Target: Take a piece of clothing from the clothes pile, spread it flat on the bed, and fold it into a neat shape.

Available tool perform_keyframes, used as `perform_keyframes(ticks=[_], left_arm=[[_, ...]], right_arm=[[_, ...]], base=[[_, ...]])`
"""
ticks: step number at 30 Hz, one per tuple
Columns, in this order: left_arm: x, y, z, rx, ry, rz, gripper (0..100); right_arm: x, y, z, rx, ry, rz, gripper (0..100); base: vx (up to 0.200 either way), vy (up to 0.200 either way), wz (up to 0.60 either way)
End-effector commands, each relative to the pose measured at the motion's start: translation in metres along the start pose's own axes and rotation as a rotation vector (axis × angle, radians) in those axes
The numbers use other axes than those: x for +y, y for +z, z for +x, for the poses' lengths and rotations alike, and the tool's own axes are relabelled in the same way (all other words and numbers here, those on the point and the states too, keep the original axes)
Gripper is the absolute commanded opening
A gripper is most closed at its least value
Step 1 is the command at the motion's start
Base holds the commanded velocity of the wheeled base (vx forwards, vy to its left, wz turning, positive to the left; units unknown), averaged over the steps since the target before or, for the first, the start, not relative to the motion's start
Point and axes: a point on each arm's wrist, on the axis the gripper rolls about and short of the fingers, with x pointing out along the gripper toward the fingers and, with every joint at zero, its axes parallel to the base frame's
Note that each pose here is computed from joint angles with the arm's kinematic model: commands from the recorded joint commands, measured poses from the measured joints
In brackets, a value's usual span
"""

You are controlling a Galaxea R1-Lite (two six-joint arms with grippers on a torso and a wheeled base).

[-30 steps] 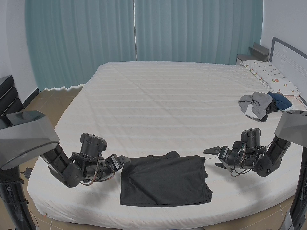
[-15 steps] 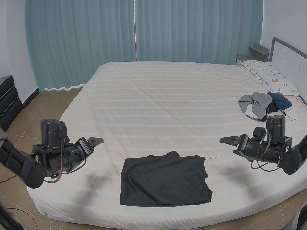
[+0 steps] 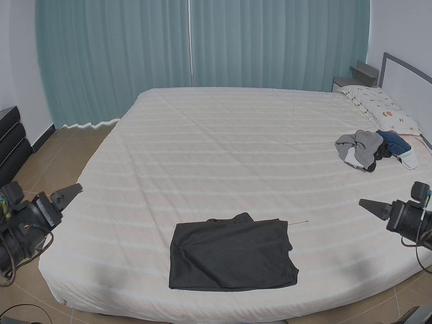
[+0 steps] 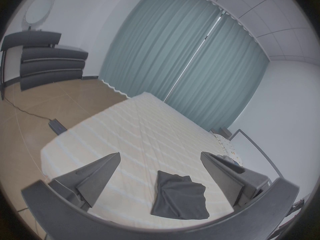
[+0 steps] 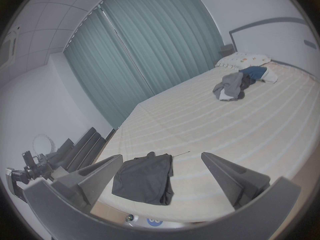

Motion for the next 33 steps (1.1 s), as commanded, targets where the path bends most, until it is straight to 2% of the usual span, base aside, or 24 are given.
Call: perform_keyframes(ticks=[1, 2, 5, 9, 10, 14, 15, 17, 19, 23, 25, 29, 32, 33], left_arm=[[0.039, -0.012, -0.116, -0.277, 0.036, 0.074, 100], [0.044, -0.018, -0.124, -0.314, 0.068, 0.080, 100], [0.049, -0.026, -0.137, -0.366, 0.087, 0.111, 100], [0.056, -0.039, -0.148, -0.389, 0.134, 0.172, 100], [0.060, -0.048, -0.154, -0.401, 0.170, 0.207, 100], [0.067, -0.063, -0.161, -0.446, 0.173, 0.258, 100], [0.067, -0.063, -0.161, -0.446, 0.173, 0.258, 100], [0.068, -0.066, -0.159, -0.446, 0.173, 0.260, 100], [0.068, -0.066, -0.159, -0.446, 0.173, 0.260, 100], [0.068, -0.066, -0.159, -0.441, 0.159, 0.262, 100], [0.067, -0.066, -0.159, -0.437, 0.146, 0.266, 100], [0.070, -0.070, -0.154, -0.424, 0.166, 0.271, 100], [0.073, -0.073, -0.148, -0.431, 0.195, 0.265, 100], [0.076, -0.075, -0.142, -0.452, 0.214, 0.261, 100]], right_arm=[[-0.001, -0.047, -0.112, -0.203, -0.041, -0.187, 100], [-0.002, -0.057, -0.123, -0.203, -0.047, -0.217, 100], [-0.004, -0.070, -0.134, -0.196, -0.068, -0.246, 100], [-0.006, -0.078, -0.139, -0.188, -0.100, -0.247, 100], [-0.006, -0.081, -0.141, -0.196, -0.111, -0.248, 100], [-0.008, -0.090, -0.146, -0.241, -0.087, -0.291, 100], [-0.008, -0.090, -0.146, -0.241, -0.087, -0.291, 100], [-0.011, -0.099, -0.150, -0.280, -0.069, -0.347, 100], [-0.011, -0.099, -0.150, -0.280, -0.069, -0.347, 100], [-0.014, -0.110, -0.150, -0.328, -0.106, -0.395, 100], [-0.015, -0.109, -0.150, -0.348, -0.148, -0.389, 100], [-0.020, -0.114, -0.142, -0.356, -0.174, -0.391, 100], [-0.024, -0.116, -0.134, -0.424, -0.165, -0.420, 100], [-0.026, -0.118, -0.130, -0.470, -0.168, -0.472, 100]], base=[[0.000, 0.000, 0.00], [0.000, 0.000, 0.00], [0.000, 0.000, 0.00], [0.000, 0.000, 0.00], [0.000, 0.000, 0.00], [0.000, 0.000, 0.00], [0.000, 0.000, 0.00], [0.000, 0.000, 0.00], [0.000, 0.000, 0.00], [0.000, 0.000, 0.00], [0.000, 0.000, 0.00], [0.000, 0.000, 0.00], [0.000, 0.000, 0.00], [0.000, 0.000, 0.00]])
